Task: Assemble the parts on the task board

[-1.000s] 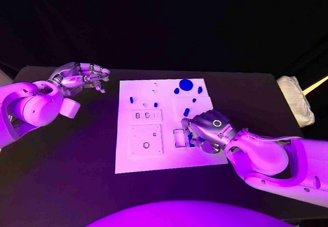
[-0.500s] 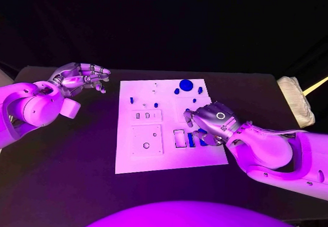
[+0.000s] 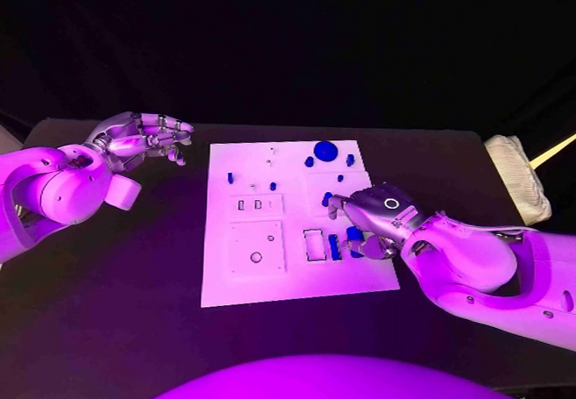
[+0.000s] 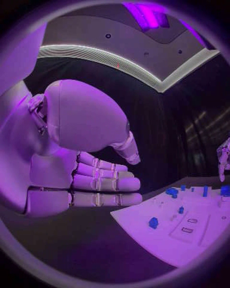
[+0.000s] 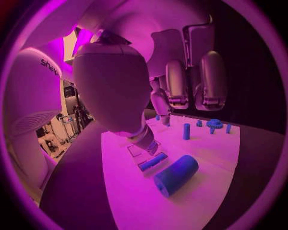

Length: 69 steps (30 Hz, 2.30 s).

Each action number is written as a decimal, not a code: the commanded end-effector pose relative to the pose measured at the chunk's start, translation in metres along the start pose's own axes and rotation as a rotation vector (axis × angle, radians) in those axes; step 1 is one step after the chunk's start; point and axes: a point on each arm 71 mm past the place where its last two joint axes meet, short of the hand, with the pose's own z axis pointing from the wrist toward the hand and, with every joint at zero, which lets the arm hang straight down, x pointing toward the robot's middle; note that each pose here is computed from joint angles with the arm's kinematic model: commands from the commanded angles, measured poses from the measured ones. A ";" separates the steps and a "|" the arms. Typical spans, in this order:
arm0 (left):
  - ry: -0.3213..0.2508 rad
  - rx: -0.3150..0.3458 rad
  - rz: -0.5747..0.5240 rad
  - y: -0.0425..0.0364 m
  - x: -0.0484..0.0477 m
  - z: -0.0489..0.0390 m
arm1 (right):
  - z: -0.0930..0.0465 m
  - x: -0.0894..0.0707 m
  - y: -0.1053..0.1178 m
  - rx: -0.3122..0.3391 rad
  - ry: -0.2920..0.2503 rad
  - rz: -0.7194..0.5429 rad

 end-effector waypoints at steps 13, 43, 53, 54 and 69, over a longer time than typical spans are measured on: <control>0.019 0.010 -0.004 -0.0010 0.0031 0.0008 | 0.000 0.017 0.010 -0.017 0.075 0.053; 0.019 0.009 -0.004 -0.0004 0.0030 0.0006 | 0.004 0.020 0.015 -0.014 0.058 0.026; 0.019 0.009 -0.004 -0.0004 0.0030 0.0006 | 0.007 0.022 0.015 -0.016 0.058 0.018; 0.019 0.009 -0.004 -0.0004 0.0030 0.0005 | 0.007 0.022 0.015 -0.016 0.060 0.018; 0.019 0.008 -0.004 -0.0003 0.0028 0.0004 | 0.006 0.024 0.018 -0.026 0.076 0.016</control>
